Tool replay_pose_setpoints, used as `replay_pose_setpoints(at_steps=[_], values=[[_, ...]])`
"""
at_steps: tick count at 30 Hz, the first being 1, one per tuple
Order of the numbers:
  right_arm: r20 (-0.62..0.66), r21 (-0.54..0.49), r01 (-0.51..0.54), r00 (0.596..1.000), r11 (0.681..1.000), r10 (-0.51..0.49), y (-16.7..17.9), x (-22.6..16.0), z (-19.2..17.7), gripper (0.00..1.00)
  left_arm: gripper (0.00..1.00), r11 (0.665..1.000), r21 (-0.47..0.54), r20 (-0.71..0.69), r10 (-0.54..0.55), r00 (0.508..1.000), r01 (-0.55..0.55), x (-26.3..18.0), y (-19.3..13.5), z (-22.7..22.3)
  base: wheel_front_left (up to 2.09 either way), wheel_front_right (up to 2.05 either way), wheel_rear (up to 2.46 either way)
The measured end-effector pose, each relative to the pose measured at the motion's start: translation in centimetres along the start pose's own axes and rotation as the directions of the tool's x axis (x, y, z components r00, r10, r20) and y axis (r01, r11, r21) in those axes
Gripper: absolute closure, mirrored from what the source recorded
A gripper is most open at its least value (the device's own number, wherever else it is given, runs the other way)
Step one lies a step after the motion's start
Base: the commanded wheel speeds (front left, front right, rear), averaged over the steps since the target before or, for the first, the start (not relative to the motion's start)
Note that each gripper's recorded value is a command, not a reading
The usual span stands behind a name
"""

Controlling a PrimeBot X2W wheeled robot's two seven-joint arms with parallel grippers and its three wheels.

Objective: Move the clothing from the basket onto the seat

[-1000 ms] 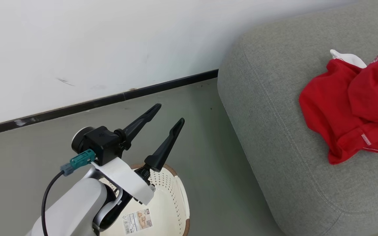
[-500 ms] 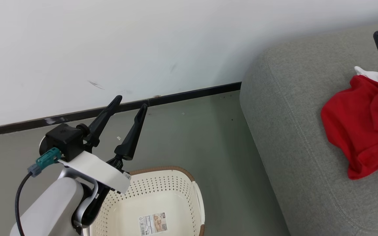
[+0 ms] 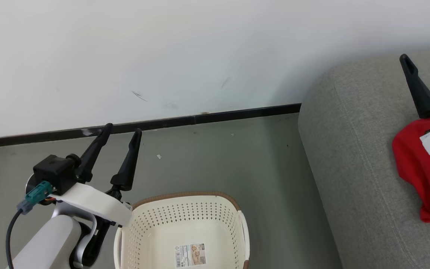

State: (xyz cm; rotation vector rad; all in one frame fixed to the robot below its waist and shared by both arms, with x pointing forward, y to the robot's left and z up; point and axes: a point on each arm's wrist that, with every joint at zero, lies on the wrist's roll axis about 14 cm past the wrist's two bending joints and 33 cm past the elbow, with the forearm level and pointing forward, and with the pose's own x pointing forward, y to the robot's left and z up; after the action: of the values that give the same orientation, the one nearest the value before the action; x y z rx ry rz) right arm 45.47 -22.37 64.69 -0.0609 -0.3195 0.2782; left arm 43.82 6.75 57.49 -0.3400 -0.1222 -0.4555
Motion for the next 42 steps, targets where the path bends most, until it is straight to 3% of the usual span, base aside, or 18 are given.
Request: replay_pose_setpoints(at_steps=[14, 23, 42], values=[[-0.042, 0.157, 0.017, 0.999, 0.987, -0.011, 3.3, -1.3, -3.9, 0.0, 0.0, 0.973, 0.005, 0.002, 0.232, 0.973, -0.232, -4.6, 5.8, 0.1, 0.0, 0.0, 0.0], [-0.095, 0.275, 0.074, 0.994, 0.959, -0.049, 5.6, -3.5, -6.6, 0.0, 0.0, 0.94, 0.015, -0.018, 0.34, 0.94, -0.34, -7.7, 7.7, -0.7, 0.0, 0.0, 0.0], [-0.14, 0.35, 0.111, 0.988, 0.93, -0.066, 9.5, -6.1, -8.6, 0.0, 0.0, 0.901, 0.038, 0.053, 0.429, 0.902, -0.432, -10.1, 8.9, 0.7, 0.0, 0.0, 0.0]])
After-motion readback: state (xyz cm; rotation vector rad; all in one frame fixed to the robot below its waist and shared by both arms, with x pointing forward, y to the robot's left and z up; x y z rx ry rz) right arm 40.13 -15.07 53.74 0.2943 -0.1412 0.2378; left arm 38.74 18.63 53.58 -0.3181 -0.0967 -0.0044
